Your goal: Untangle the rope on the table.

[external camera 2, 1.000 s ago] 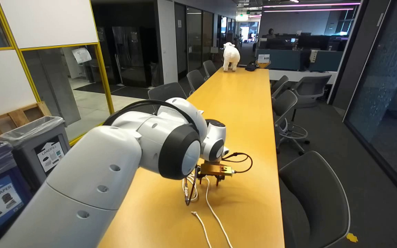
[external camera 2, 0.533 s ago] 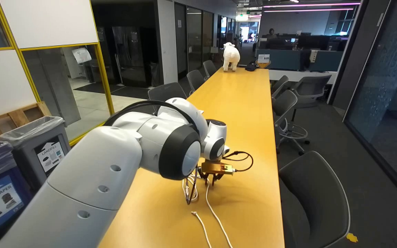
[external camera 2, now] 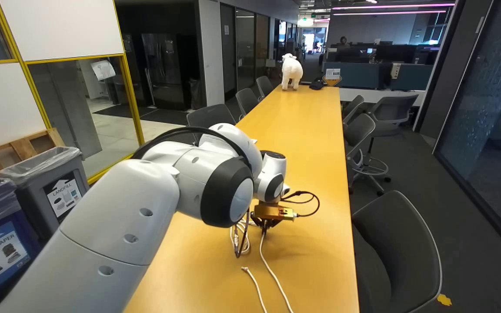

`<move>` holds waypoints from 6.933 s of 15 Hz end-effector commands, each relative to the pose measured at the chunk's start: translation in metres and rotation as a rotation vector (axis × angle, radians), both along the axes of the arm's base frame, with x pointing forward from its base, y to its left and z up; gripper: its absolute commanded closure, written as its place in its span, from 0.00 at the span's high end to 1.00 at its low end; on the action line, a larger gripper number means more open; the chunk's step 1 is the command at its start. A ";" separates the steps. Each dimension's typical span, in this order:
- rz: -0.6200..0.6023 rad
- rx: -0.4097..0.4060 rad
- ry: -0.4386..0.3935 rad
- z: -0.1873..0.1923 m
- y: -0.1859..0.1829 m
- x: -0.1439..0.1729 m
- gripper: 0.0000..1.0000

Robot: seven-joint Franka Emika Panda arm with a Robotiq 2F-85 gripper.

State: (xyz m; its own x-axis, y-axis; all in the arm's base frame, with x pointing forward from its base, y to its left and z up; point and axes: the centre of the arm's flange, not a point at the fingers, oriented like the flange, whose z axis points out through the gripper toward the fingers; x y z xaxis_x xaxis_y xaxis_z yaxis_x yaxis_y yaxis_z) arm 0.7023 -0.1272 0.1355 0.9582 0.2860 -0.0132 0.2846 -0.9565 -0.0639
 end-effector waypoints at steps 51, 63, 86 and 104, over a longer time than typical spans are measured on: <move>-0.478 -0.215 0.125 0.055 -0.001 -0.010 1.00; -0.109 -0.117 0.134 0.050 0.100 -0.024 1.00; -0.092 -0.008 0.034 0.008 0.123 -0.049 1.00; -0.097 -0.002 0.035 -0.005 0.121 -0.049 0.58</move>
